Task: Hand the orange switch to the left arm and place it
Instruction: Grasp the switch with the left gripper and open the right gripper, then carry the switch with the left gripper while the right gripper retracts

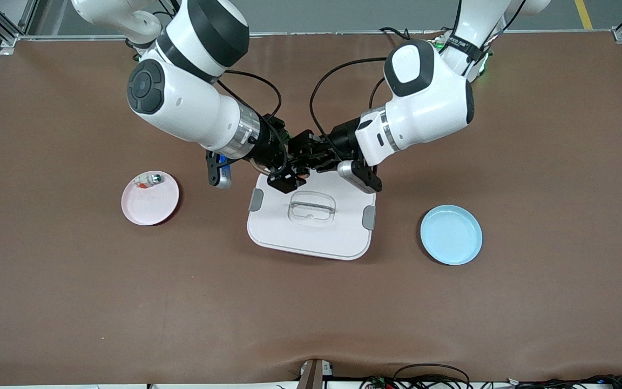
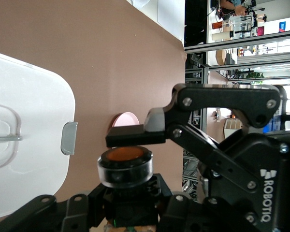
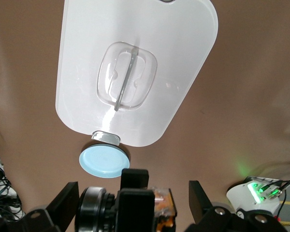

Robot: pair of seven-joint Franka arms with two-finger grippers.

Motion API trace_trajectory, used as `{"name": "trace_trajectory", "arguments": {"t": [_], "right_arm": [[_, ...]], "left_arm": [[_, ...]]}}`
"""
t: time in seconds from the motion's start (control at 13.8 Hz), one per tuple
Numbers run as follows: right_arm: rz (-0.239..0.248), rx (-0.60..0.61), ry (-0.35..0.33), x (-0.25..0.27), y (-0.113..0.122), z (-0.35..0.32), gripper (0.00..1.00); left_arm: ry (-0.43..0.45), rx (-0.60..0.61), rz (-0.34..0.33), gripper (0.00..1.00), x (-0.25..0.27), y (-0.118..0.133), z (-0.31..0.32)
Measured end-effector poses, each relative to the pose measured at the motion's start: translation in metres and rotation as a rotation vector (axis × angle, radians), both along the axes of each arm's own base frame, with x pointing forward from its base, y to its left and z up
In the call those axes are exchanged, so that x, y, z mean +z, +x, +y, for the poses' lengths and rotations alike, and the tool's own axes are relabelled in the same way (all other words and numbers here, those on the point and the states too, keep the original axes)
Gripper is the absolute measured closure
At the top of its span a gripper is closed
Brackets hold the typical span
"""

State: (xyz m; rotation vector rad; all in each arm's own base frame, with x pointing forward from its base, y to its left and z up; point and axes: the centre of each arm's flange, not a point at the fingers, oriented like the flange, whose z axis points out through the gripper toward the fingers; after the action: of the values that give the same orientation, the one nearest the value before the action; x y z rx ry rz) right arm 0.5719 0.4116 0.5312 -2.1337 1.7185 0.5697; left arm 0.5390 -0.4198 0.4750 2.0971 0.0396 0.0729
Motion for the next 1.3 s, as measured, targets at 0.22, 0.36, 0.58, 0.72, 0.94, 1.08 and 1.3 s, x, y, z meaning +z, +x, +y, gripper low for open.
{"name": "trace_trajectory", "arguments": {"t": [0.22, 0.36, 0.58, 0.72, 0.94, 1.08, 1.3], "right_arm": [[0.001, 0.045, -0.012, -0.002, 0.011, -0.024, 0.00], [0.005, 0.103, -0.020, 0.002, 0.022, -0.051, 0.00], [0.003, 0.237, -0.023, 0.013, 0.035, -0.101, 0.00], [-0.003, 0.328, -0.014, 0.017, 0.043, -0.142, 0.00], [-0.027, 0.473, -0.004, 0.030, 0.050, -0.211, 0.00], [-0.067, 0.576, 0.006, 0.041, 0.053, -0.260, 0.00], [-0.125, 0.697, 0.022, 0.050, 0.056, -0.331, 0.00]], "left_arm": [[-0.008, -0.017, 0.004, 0.63, 0.004, 0.005, 0.008], [-0.016, -0.039, 0.009, 0.63, 0.011, 0.007, 0.016], [-0.023, -0.070, 0.001, 0.63, 0.028, 0.006, 0.026], [-0.003, -0.094, -0.018, 0.63, 0.039, 0.004, 0.032], [0.052, -0.128, -0.021, 0.63, 0.054, 0.002, 0.046], [0.098, -0.146, -0.022, 0.63, 0.067, -0.002, 0.057], [0.196, -0.197, -0.033, 0.63, 0.088, -0.008, 0.080]]}}
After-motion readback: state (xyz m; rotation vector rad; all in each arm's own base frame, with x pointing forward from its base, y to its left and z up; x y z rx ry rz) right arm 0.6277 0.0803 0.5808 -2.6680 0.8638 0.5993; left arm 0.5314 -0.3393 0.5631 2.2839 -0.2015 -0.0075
